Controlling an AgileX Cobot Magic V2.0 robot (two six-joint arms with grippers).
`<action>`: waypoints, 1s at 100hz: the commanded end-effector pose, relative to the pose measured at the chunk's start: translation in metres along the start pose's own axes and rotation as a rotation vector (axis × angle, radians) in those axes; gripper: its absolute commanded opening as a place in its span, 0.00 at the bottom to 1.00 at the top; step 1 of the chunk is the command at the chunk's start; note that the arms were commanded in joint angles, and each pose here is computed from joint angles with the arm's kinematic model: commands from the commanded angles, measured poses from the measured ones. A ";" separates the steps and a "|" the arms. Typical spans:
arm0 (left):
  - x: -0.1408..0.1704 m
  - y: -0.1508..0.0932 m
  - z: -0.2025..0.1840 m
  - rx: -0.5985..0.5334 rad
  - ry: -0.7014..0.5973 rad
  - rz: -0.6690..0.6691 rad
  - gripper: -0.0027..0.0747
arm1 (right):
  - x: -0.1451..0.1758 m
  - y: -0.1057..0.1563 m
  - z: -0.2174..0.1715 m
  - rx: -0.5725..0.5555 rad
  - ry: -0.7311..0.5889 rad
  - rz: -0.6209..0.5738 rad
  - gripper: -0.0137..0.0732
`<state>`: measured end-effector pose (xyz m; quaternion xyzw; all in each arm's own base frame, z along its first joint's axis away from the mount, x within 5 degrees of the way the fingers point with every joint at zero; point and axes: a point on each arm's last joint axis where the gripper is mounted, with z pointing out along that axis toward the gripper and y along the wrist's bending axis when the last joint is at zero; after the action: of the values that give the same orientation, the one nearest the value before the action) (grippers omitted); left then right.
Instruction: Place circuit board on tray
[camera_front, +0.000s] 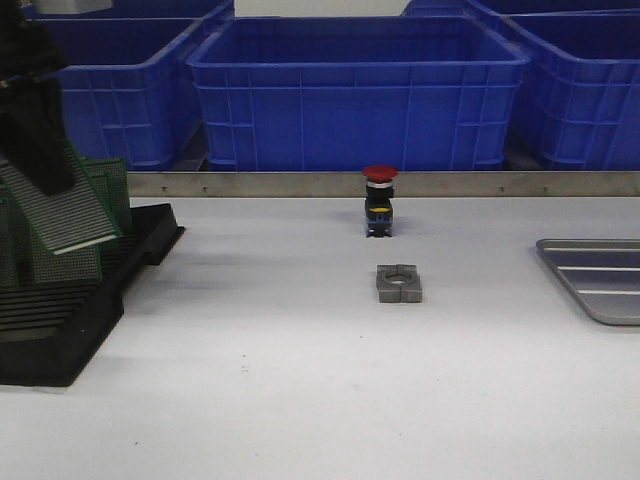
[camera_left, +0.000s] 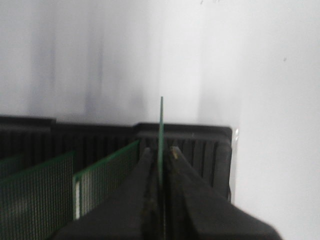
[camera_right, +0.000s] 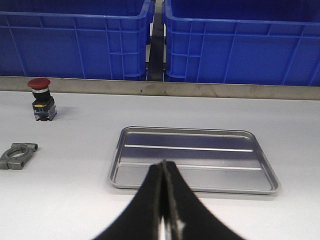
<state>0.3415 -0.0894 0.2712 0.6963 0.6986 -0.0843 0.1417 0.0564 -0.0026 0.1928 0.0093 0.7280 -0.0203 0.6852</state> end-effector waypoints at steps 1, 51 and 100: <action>-0.030 -0.014 -0.019 0.008 -0.098 0.039 0.01 | -0.012 0.000 -0.003 0.002 -0.110 -0.011 0.09; -0.135 -0.050 -0.009 0.123 -0.540 0.071 0.01 | -0.012 0.000 -0.003 0.002 -0.111 -0.011 0.09; -0.148 -0.059 -0.007 0.147 -0.561 0.095 0.01 | -0.049 0.001 -0.001 -0.015 0.088 0.073 0.09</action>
<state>0.2876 -0.2249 0.2922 0.6989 0.6041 -0.2990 0.2392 0.0541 -0.0011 0.2146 0.0322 0.7567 0.0103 0.6529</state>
